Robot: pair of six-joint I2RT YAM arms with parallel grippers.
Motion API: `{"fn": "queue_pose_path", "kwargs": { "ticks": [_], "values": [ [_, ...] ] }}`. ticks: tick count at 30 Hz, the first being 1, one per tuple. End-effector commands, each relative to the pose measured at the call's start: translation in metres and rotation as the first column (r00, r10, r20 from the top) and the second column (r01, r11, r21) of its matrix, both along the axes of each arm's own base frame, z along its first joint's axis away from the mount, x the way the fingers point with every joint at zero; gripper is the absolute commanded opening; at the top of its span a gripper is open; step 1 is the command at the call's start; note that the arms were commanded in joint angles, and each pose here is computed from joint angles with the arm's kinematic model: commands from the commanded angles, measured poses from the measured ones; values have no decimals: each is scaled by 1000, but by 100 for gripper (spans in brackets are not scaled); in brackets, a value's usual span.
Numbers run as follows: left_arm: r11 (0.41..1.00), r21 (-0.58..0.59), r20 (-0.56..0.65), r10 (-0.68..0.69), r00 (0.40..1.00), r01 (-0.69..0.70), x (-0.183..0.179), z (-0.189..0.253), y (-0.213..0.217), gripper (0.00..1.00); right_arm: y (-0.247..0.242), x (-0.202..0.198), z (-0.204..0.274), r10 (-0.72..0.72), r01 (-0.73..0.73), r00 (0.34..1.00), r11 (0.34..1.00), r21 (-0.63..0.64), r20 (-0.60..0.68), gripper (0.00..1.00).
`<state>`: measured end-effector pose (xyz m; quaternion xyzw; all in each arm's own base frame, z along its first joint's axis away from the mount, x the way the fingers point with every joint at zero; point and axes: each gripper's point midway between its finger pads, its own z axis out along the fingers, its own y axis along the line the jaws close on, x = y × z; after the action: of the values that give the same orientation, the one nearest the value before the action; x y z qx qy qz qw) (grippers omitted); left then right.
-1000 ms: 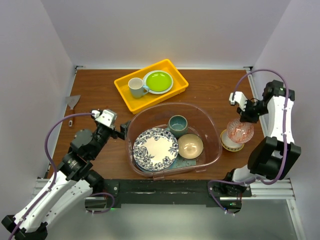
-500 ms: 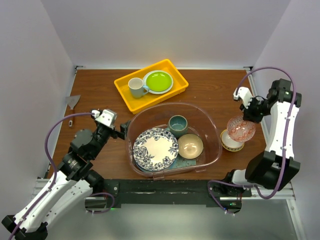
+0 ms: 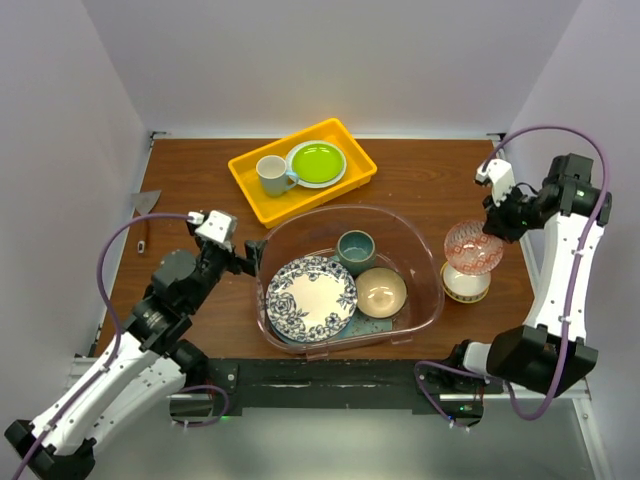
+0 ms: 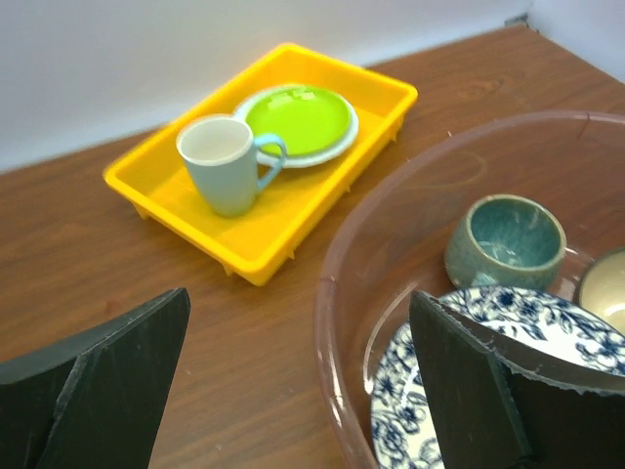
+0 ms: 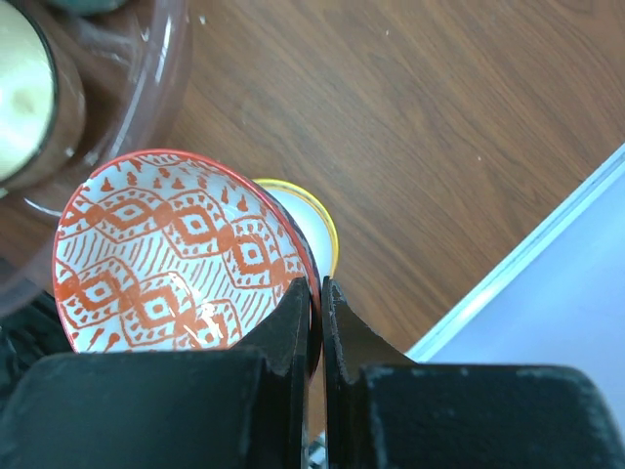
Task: Place the mixed dishes into the plastic bin
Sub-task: Pick up the bowl from the center of the board.
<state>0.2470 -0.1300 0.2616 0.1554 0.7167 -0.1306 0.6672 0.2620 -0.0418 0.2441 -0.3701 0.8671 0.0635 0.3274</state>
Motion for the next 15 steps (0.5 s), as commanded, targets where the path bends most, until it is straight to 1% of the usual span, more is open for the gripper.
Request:
{"fn": "queue_pose_path", "kwargs": {
  "ticks": [1,2,4,5,9,11,13,15],
  "values": [
    [989,-142,-47,-43,998,36,2,24,-18,100,32,2,24,-31,21,997,991,131,71,0],
    [984,-171,-87,-58,995,43,2,20,-24,100,39,0,26,-19,8,997,990,139,79,0],
    [974,-217,-110,-96,989,71,0,28,-33,100,46,0,28,-28,14,996,987,158,83,0],
    [966,-250,-144,-106,984,68,0,26,-38,100,52,-2,29,-15,1,996,986,164,88,0],
    [928,-354,-165,-188,968,120,-8,39,-54,100,70,-8,28,8,-22,997,980,197,71,0],
    [905,-411,-182,-199,963,110,-9,44,-57,100,78,-11,26,29,-41,998,977,208,61,0],
    [892,-442,-200,-201,959,95,-9,46,-59,100,84,-14,24,32,-45,998,974,220,59,0],
    [869,-485,-219,-234,947,103,-13,49,-65,100,91,-16,24,42,-55,997,972,230,62,0]
  ]
}}
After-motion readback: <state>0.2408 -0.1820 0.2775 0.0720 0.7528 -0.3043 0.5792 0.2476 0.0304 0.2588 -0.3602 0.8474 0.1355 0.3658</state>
